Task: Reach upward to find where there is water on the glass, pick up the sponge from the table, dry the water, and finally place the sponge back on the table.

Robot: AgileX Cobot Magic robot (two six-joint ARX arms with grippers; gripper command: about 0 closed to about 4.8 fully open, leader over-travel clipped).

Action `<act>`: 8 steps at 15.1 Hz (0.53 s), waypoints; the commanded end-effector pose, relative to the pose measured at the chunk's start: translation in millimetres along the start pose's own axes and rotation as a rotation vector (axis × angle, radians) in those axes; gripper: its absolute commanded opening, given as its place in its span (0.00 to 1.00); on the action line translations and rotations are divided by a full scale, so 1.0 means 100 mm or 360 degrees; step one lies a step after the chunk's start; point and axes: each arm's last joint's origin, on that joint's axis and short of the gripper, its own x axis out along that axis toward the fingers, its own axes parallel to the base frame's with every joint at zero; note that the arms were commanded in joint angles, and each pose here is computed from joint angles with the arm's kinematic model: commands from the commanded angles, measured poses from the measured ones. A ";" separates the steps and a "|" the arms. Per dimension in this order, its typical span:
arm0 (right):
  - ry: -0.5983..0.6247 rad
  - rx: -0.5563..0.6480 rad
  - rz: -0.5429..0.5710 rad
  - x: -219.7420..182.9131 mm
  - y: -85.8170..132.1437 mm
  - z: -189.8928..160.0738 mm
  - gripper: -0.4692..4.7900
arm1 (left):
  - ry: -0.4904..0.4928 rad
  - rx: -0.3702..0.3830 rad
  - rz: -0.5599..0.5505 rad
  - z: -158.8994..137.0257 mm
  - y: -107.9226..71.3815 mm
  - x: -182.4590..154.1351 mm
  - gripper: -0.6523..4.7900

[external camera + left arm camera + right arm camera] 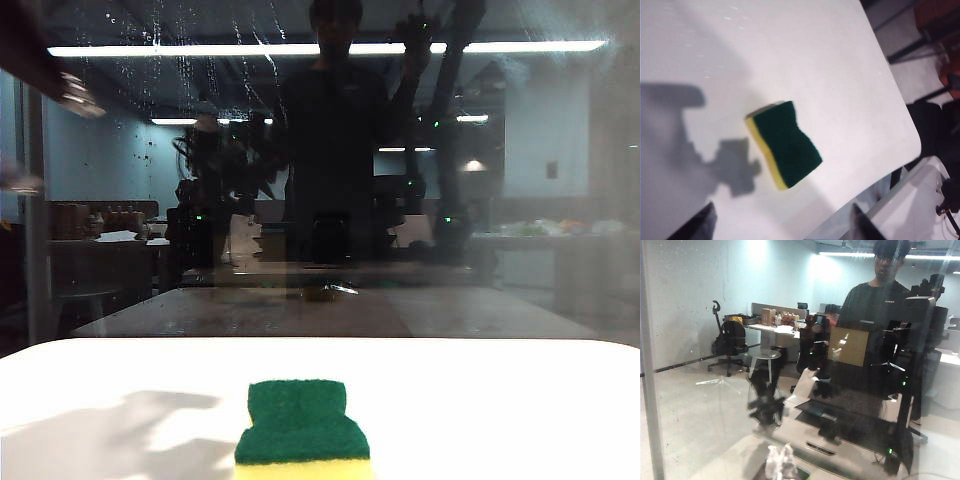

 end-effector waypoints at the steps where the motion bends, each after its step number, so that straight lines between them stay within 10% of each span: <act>1: -0.0023 -0.0010 0.0004 -0.02 0.01 0.03 0.08 | 0.0079 0.0058 0.0029 0.05 -0.03 0.28 0.76; 8: -0.0004 0.0002 0.0004 -0.01 0.01 0.01 0.08 | 0.0459 0.0032 0.0016 -0.05 0.04 1.27 0.81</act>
